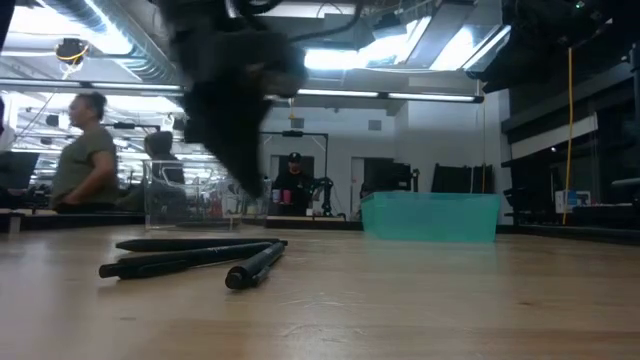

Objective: Sort pens & pencils
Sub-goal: Put the black pen into the transparent bin

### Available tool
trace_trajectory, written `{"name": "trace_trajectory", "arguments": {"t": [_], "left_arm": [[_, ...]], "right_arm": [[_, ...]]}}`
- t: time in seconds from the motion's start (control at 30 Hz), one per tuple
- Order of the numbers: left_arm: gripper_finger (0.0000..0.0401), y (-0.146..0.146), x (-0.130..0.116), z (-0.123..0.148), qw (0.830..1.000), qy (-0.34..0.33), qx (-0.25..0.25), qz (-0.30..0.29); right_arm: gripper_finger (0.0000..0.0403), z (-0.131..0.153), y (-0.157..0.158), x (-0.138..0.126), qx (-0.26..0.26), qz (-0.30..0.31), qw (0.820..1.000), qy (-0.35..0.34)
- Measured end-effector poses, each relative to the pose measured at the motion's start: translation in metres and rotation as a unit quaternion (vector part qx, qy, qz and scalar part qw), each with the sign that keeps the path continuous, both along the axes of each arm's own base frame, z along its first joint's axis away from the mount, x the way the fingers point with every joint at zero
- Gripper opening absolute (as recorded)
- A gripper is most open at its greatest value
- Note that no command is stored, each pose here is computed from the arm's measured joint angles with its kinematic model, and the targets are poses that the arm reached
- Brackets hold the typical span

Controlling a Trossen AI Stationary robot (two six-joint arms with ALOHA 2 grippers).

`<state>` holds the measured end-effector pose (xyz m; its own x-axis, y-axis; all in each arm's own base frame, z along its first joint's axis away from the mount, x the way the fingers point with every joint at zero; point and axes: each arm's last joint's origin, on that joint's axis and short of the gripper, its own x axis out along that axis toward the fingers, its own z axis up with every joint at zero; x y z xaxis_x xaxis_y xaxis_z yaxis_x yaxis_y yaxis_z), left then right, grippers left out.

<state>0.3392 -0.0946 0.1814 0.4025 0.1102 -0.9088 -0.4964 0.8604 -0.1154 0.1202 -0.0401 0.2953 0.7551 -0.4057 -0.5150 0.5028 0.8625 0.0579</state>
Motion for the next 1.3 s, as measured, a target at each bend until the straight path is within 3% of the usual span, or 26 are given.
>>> {"name": "trace_trajectory", "arguments": {"t": [0.1,0.27,0.47,0.6,0.8,1.13,1.3], "left_arm": [[0.0,0.012,0.011,0.005,0.999,-0.031,-0.021,0.006],[0.0015,0.032,0.018,0.017,0.997,-0.004,-0.082,0.011],[0.0066,0.051,0.013,0.033,0.994,0.068,-0.08,0.016],[0.0111,0.055,0.013,0.035,0.994,0.07,-0.068,0.04],[0.0161,0.054,0.01,0.032,0.991,0.092,-0.09,0.043],[0.0166,0.036,-0.001,0.027,0.988,0.133,-0.081,0.025],[0.0165,0.03,-0.008,0.005,0.988,0.131,-0.079,0.037]], "right_arm": [[0.0202,0.0,0.0,0.0,0.0,0.0,1.0,0.0],[0.0202,0.0,0.0,0.0,-0.001,0.001,1.0,0.001],[0.0202,0.0,0.0,0.0,-0.002,0.002,1.0,0.001],[0.0202,0.0,0.0,0.0,-0.01,0.007,1.0,0.006],[0.0202,0.0,0.0,0.0,-0.009,0.007,1.0,0.007],[0.0202,-0.001,0.0,-0.001,-0.007,0.007,1.0,0.014],[0.0202,-0.002,0.0,-0.001,-0.006,0.006,1.0,0.013]]}}
